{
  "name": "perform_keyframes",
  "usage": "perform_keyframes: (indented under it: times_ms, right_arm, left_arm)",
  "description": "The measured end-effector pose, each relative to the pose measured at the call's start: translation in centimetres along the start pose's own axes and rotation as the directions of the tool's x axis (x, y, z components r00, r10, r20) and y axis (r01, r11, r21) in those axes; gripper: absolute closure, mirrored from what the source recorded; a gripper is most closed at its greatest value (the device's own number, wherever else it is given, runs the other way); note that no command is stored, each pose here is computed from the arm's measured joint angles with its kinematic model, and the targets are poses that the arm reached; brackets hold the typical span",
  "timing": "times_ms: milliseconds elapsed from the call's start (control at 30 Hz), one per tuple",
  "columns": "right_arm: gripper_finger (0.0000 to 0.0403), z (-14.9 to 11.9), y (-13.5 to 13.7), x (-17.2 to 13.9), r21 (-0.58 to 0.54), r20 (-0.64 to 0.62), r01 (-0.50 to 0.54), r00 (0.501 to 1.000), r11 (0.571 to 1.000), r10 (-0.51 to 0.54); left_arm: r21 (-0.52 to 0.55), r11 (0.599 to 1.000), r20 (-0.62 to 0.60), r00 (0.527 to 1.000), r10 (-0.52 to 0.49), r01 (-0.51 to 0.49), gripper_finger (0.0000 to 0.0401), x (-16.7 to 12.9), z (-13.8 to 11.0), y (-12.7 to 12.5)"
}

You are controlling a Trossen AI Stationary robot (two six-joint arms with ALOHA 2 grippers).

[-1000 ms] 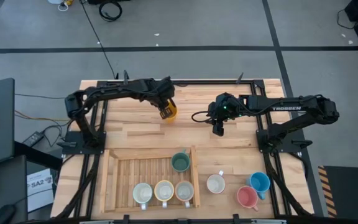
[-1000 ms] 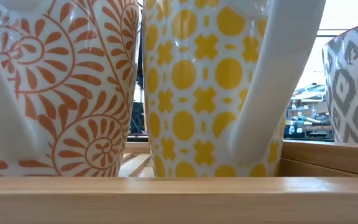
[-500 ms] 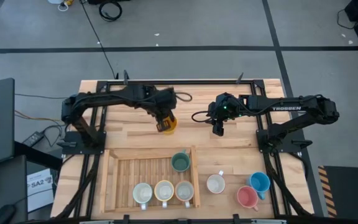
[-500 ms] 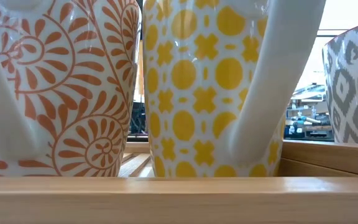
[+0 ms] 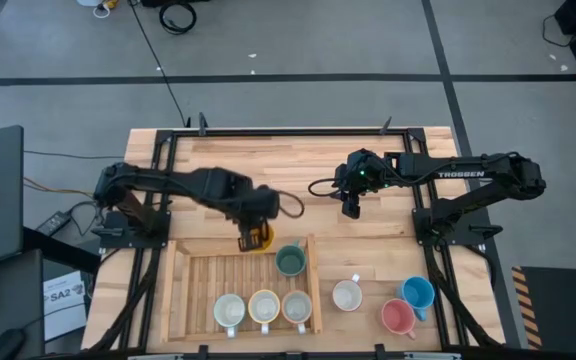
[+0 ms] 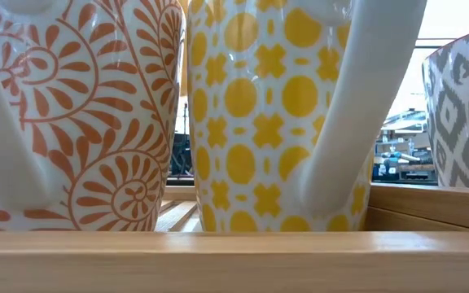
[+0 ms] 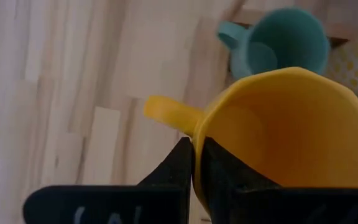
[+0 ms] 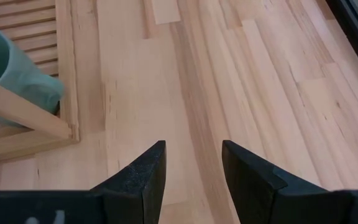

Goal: Place coffee mugs
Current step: Put the yellow mug on the shelf

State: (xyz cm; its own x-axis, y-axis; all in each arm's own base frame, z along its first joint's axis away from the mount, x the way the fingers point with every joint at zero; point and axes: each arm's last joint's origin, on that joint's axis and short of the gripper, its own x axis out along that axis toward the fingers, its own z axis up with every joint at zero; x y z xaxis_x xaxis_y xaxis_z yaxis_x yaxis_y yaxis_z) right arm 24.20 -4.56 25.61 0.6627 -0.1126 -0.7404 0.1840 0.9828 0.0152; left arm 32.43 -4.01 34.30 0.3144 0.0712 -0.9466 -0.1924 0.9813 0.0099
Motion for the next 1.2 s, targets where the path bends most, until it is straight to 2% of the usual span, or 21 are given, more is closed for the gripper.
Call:
perform_keyframes:
  times_ms: [200,433,700,900,1200]
  right_arm:
    - [0.024,0.0,0.0,0.0,0.0,0.0,-0.008,1.0,1.0,0.008]
    - [0.024,0.0,0.1,0.0,-0.001,0.004,-0.009,1.0,1.0,0.009]
    - [0.024,0.1,0.1,0.0,-0.001,0.006,-0.009,1.0,1.0,0.009]
    - [0.024,0.1,0.1,0.0,-0.001,0.01,-0.009,1.0,1.0,0.009]
    - [0.024,0.1,0.1,0.0,-0.002,0.011,-0.009,1.0,1.0,0.009]
  left_arm:
    - [0.027,0.999,0.021,0.999,0.042,-0.043,0.0374,-0.2,-0.9,-2.5]
    - [0.057,0.997,-0.056,0.996,0.065,-0.061,0.0373,3.2,-2.6,-3.5]
    - [0.037,0.998,-0.061,0.997,-0.041,0.043,0.0368,7.3,-3.3,-3.5]
    - [0.032,0.997,-0.012,0.997,-0.071,0.072,0.0367,9.1,-3.6,-3.8]
    - [0.001,0.997,-0.008,0.997,-0.079,0.079,0.0366,11.1,-4.6,-3.8]
